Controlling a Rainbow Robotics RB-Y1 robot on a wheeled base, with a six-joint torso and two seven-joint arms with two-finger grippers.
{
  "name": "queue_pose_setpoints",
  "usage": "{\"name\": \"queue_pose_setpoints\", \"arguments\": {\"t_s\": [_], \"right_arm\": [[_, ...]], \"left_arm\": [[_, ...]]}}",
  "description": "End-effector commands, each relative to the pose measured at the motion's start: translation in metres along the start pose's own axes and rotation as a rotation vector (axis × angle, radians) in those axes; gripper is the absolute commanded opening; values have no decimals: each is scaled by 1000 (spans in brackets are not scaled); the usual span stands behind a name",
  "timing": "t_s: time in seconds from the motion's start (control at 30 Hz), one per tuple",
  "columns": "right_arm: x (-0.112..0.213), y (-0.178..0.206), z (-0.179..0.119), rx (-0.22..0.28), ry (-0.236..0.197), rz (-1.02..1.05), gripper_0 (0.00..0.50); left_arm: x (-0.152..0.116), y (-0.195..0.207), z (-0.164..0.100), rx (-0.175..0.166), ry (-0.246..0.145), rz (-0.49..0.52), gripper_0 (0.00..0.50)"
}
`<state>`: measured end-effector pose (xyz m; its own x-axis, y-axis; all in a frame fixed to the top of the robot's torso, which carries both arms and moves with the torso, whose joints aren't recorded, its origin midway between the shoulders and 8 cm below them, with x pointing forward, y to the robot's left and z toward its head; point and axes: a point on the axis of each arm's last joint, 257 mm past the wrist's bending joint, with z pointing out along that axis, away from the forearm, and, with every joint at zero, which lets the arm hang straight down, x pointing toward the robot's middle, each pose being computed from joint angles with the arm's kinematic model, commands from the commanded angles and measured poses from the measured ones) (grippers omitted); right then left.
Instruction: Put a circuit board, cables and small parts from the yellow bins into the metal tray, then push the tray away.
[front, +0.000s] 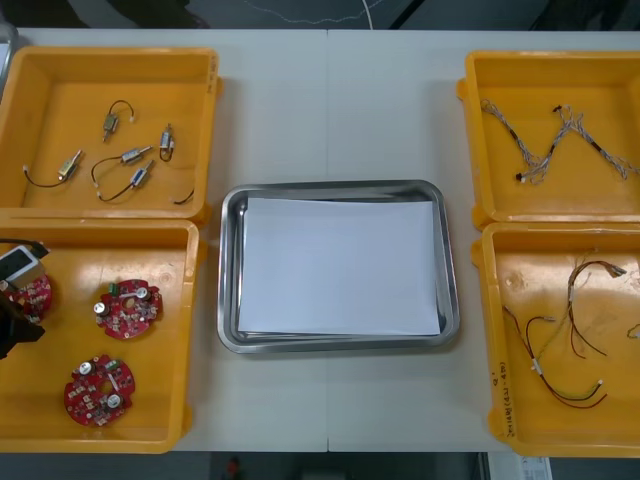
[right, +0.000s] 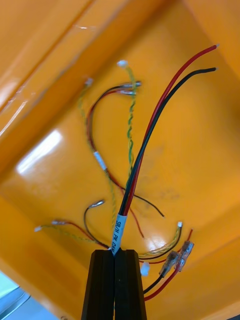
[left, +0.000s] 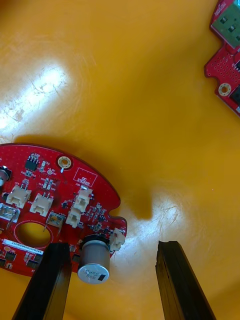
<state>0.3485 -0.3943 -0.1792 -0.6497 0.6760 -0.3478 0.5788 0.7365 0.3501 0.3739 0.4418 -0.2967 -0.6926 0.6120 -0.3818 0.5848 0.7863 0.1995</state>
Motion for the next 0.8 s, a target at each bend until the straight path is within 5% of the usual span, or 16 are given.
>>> {"name": "queue_pose_setpoints", "arguments": {"t_s": [0.03,0.43,0.47,0.5,0.8], "right_arm": [[-21,19,-29,-38,-65,-180,0],[-13,31,-37,-10,-64,-584,0],[-12,33,-37,-14,-61,-603,0],[-11,36,-39,-23,-58,-635,0],[-21,73,-61,-81,-127,-871,0]], "left_arm": [[1,17,-8,-37,22,193,500],[2,17,-7,-39,23,193,500],[1,18,-7,-40,22,194,389],[2,17,-7,-40,23,195,0],[2,18,-7,-40,24,213,0]]}}
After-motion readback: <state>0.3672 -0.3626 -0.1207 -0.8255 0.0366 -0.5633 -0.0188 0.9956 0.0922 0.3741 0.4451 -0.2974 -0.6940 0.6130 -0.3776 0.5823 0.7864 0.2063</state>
